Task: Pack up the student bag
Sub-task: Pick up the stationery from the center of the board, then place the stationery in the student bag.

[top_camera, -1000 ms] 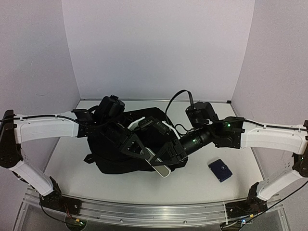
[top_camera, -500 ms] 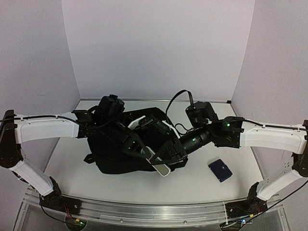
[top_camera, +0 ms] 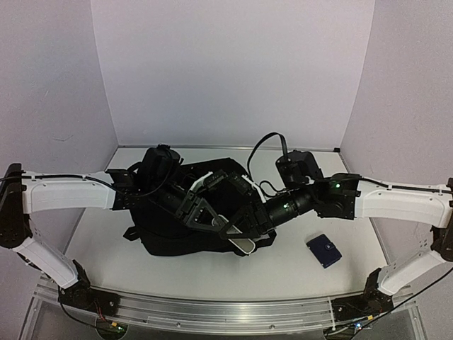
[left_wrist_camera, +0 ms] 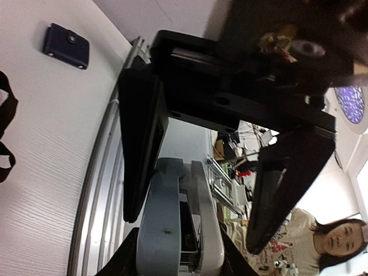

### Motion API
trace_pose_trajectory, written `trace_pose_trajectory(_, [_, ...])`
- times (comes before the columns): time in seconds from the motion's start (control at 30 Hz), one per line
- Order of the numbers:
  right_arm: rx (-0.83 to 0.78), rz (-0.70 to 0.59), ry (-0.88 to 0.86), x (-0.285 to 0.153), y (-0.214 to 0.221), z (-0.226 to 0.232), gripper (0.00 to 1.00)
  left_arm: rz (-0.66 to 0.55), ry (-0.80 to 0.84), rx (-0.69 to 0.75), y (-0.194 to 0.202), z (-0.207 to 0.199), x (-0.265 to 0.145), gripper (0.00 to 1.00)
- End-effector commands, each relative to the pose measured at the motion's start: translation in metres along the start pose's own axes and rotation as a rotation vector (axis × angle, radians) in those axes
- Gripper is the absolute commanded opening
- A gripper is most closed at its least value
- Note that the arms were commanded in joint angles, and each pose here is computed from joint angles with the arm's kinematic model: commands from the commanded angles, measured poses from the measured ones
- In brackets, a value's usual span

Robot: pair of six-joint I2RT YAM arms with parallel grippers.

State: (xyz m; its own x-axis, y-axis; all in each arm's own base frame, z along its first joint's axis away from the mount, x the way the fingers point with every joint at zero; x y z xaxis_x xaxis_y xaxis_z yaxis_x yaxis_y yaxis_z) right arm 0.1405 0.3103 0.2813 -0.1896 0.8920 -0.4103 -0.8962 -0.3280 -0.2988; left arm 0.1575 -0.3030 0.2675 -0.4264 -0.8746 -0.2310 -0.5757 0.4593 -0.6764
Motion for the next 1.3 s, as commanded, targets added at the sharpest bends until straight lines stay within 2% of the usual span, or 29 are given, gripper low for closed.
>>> trace_pose_trajectory(0.0, [-0.067,-0.214,0.019,-0.029,-0.014,0.015,0.87,-0.142,-0.18,0.056,-0.012,-0.01,-0.014,0.0])
trace_pose_trajectory(0.2, [-0.05,-0.471,0.145,-0.061,-0.027,0.014,0.98,-0.253,-0.359,-0.016,-0.012,-0.006,-0.049,0.0])
trace_pose_trajectory(0.27, [-0.046,-0.538,0.2,-0.065,-0.032,0.013,0.98,-0.305,-0.461,-0.055,-0.01,-0.004,-0.067,0.0])
trace_pose_trajectory(0.4, [-0.024,-0.588,0.271,-0.06,-0.046,0.012,0.96,-0.461,-0.695,-0.125,-0.008,-0.005,-0.112,0.0])
trace_pose_trajectory(0.57, [-0.013,-0.681,0.5,-0.038,-0.064,0.005,0.93,-0.56,-0.901,-0.179,-0.012,-0.007,-0.134,0.0])
trace_pose_trajectory(0.7, [-0.014,-0.763,0.659,-0.022,-0.077,0.002,0.92,-0.585,-0.924,-0.242,-0.012,0.006,-0.135,0.0])
trace_pose_trajectory(0.83, [-0.054,-0.802,0.75,-0.006,-0.087,0.001,0.89,-0.552,-0.959,-0.291,-0.008,0.019,-0.132,0.0])
trace_pose_trajectory(1.07, [-0.135,-0.744,0.932,0.037,-0.099,-0.011,0.7,-0.565,-0.966,-0.3,-0.004,0.028,-0.132,0.0])
trace_pose_trajectory(1.27, [-0.174,-0.709,1.028,0.063,-0.111,-0.026,0.67,-0.577,-0.97,-0.313,-0.003,0.035,-0.132,0.0])
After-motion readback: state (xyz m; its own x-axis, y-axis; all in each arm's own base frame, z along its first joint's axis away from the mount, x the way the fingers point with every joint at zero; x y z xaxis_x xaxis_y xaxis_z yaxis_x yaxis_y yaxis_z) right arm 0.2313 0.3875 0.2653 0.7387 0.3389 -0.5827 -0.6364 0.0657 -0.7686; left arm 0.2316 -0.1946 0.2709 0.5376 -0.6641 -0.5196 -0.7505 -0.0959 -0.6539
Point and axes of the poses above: each gripper's point midway between its finger pads, its own x axis out along the fingers, its own z axis along the line the jaws close on, y = z × x, the point moved 10 cm from there along -x, back along the fingers, and after that the axes turned 15 degrees about x, right-handed, at the moved point
